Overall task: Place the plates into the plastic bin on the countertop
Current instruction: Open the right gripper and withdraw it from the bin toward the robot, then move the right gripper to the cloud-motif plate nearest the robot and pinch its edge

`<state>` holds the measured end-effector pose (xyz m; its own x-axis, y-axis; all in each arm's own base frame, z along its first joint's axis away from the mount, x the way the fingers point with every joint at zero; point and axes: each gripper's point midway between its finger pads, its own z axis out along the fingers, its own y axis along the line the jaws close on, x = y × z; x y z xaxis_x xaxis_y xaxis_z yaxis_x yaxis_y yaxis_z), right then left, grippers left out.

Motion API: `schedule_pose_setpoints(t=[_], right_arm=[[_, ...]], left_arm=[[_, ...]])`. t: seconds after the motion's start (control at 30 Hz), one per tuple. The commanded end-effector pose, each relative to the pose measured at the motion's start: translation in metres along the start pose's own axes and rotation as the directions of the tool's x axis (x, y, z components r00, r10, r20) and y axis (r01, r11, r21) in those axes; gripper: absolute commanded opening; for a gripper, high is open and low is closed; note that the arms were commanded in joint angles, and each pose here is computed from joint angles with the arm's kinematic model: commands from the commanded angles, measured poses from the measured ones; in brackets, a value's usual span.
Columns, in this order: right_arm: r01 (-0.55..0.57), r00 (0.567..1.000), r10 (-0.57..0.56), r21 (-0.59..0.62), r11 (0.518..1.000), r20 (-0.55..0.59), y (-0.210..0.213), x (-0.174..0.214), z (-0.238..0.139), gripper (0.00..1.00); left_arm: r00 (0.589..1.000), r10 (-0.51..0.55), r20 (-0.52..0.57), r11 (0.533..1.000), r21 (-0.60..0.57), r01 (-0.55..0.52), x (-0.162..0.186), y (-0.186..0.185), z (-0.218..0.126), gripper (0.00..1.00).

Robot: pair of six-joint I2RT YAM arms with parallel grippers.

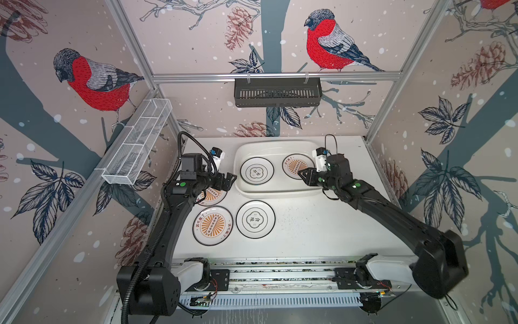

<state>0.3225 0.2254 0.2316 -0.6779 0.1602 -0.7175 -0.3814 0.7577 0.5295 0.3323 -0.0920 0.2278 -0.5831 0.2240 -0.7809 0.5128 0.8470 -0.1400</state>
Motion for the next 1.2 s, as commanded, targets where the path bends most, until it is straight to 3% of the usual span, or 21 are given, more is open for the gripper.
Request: schedule_pose_setpoints(t=[0.0, 0.27, 0.4, 0.53, 0.67, 0.83, 1.0, 1.17], right_arm=[[0.009, 0.999, -0.002, -0.151, 0.989, 0.046, 0.026, 0.011, -0.026, 0.32], [-0.029, 1.0, 0.025, -0.304, 0.952, -0.019, 0.044, 0.066, -0.06, 0.34], [-0.071, 0.996, 0.047, -0.374, 0.925, -0.071, 0.053, 0.086, -0.057, 0.34], [-0.114, 0.988, 0.068, -0.354, 0.928, -0.139, 0.049, 0.11, -0.046, 0.32], [-0.169, 0.975, 0.116, -0.287, 0.943, -0.19, 0.039, 0.133, -0.038, 0.33], [-0.252, 0.948, 0.189, -0.244, 0.936, -0.256, 0.036, 0.164, -0.026, 0.34], [-0.322, 0.915, 0.243, -0.221, 0.92, -0.323, 0.042, 0.198, -0.01, 0.37], [-0.36, 0.906, 0.285, -0.216, 0.908, -0.312, 0.046, 0.215, 0.006, 0.39]], left_arm=[[0.99, 0.104, -0.093, 0.989, 0.12, -0.092, 0.033, -0.018, 0.007, 0.95], [0.97, 0.093, -0.224, 0.954, 0.299, -0.022, 0.073, -0.038, 0.021, 0.93], [0.946, 0.073, -0.317, 0.916, 0.396, 0.062, 0.096, -0.048, 0.029, 0.9], [0.928, 0.052, -0.368, 0.888, 0.443, 0.126, 0.112, -0.051, 0.039, 0.86], [0.928, 0.046, -0.371, 0.896, 0.425, 0.126, 0.113, -0.044, 0.043, 0.86], [0.931, 0.03, -0.364, 0.873, 0.462, 0.153, 0.112, -0.044, 0.042, 0.85], [0.963, -0.019, -0.268, 0.874, 0.463, 0.146, 0.08, -0.04, 0.033, 0.85], [0.981, -0.03, -0.193, 0.897, 0.429, 0.111, 0.052, -0.04, 0.019, 0.86]])
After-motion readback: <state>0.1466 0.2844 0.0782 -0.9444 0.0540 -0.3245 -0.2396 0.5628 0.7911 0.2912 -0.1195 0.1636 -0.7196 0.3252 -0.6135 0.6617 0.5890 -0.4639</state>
